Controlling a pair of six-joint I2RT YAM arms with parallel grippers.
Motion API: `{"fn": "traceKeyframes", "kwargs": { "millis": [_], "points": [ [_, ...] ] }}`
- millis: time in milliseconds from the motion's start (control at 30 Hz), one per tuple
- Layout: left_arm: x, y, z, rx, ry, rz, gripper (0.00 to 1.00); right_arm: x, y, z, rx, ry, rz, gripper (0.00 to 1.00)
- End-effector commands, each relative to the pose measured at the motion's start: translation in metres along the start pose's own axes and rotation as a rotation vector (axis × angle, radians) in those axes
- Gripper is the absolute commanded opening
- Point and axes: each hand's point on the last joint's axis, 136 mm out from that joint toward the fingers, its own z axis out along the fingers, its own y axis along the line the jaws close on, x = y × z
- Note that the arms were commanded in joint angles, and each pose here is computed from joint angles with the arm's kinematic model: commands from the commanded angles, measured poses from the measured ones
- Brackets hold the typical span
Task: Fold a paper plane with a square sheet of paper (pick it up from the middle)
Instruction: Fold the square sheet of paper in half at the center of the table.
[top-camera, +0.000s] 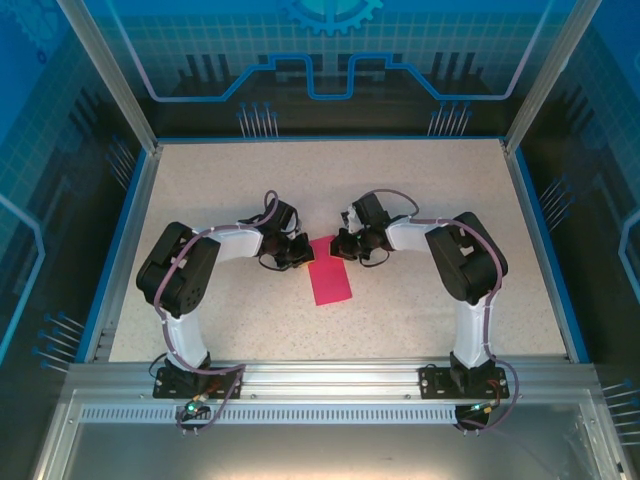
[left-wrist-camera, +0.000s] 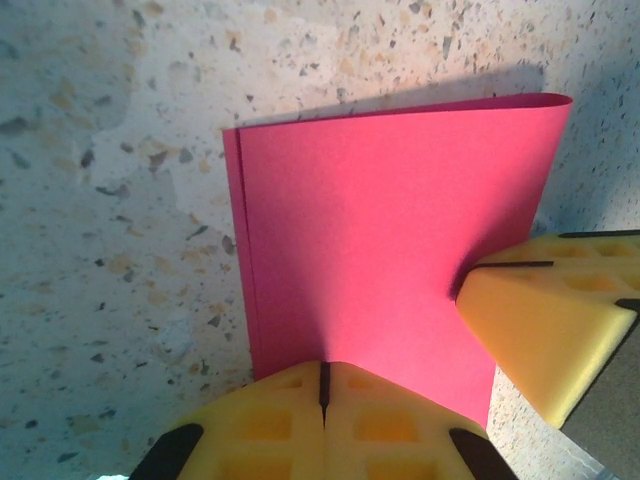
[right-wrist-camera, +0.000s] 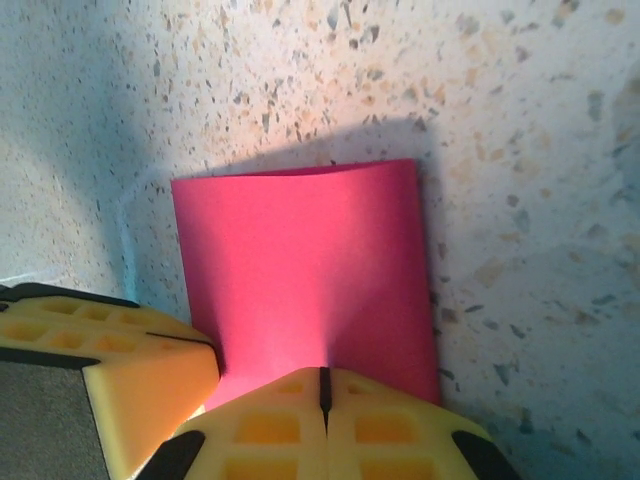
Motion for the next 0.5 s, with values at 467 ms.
{"fn": "traceKeyframes", "kwargs": {
  "millis": [467],
  "points": [
    [0.028, 0.044, 0.011, -0.148, 0.072, -0.036, 0.0, -0.034, 0.005, -0.001, -0.03, -0.071, 0.046, 0.03]
  ]
}}
